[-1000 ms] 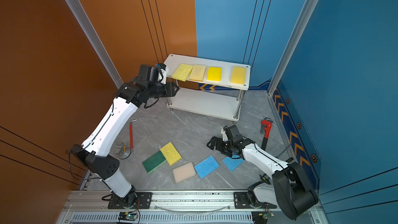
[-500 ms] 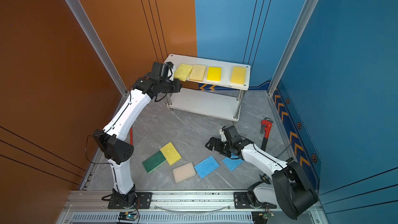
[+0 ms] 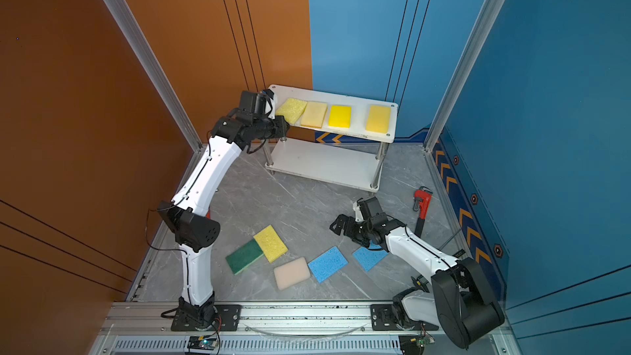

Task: Arrange cleaning sponges on a shelf
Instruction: Move the cleaning sponge to the shelf.

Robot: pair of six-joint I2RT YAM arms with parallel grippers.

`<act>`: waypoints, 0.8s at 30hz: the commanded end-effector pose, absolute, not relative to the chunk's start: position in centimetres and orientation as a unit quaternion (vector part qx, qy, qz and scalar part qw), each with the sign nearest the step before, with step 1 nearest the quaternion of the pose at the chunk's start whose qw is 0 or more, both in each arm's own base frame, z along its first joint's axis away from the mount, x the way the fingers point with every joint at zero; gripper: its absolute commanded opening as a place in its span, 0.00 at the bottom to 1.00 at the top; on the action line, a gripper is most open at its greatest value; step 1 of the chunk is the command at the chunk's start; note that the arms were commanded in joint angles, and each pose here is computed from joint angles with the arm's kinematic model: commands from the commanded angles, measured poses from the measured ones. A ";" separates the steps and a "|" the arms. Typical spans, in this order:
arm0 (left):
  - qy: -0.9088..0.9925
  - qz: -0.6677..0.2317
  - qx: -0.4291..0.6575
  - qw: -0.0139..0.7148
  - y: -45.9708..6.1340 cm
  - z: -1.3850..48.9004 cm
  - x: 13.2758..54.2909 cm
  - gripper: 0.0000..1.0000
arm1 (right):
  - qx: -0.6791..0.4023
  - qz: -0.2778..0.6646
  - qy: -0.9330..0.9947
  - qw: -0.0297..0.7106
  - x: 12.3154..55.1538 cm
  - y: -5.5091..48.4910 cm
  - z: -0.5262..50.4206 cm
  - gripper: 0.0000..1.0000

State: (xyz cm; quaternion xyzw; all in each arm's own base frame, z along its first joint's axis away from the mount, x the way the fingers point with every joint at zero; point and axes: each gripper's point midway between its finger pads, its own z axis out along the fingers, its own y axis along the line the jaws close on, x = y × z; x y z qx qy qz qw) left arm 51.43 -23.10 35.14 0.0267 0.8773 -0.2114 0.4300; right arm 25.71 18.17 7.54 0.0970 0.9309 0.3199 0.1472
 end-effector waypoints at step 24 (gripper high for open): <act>0.895 -0.196 0.012 0.400 -19.7 33.1 46.9 0.47 | 0.133 0.310 0.920 0.201 27.4 16.0 10.1 1.00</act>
